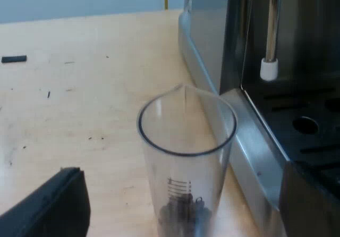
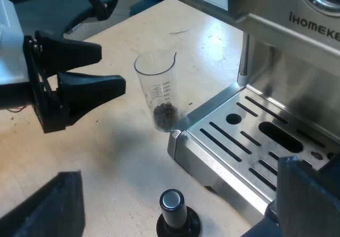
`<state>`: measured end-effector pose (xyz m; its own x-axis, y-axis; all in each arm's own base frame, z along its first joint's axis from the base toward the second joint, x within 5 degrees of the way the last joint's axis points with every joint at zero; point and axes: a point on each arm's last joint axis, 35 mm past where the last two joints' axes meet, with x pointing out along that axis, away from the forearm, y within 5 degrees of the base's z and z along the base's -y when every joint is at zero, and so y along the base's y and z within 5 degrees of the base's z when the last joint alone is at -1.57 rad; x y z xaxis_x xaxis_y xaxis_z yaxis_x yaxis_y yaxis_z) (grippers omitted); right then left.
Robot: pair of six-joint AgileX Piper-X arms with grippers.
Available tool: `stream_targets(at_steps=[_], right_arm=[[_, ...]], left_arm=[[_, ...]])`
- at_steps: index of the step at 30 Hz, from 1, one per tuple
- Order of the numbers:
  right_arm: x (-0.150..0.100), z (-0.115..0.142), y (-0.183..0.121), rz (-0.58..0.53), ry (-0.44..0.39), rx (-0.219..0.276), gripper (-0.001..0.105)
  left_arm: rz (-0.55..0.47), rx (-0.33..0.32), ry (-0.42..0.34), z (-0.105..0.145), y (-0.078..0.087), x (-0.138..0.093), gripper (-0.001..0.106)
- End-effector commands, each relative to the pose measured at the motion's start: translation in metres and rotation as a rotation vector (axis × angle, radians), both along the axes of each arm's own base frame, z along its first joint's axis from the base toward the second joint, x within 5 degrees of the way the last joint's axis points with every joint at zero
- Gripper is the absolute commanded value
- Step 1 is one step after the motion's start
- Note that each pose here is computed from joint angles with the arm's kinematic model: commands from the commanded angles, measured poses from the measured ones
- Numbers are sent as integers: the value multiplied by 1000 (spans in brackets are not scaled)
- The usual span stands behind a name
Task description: Pour the beans into the coffee machine
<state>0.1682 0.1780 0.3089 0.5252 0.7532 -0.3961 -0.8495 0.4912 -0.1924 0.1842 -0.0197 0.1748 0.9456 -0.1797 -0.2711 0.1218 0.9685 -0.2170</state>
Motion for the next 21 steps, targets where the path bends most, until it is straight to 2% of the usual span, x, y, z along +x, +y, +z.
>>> stream_targets(at_steps=[1, 8, 13, 18, 21], right_arm=[[0, 7, 1, 4, -26, 19, 79], [0, 7, 1, 4, -26, 19, 79], [0, 7, 1, 4, -26, 19, 79], [0, 7, 1, 4, -26, 19, 79], [0, 7, 1, 4, -26, 19, 79]], left_arm=[[14, -4, -17, 1, 0, 3, 85], [13, -6, -42, -2, -1, 9, 85], [14, -4, -21, -7, -1, 11, 85], [15, -8, -63, -5, -1, 13, 85], [15, -7, -51, -8, -1, 14, 85]])
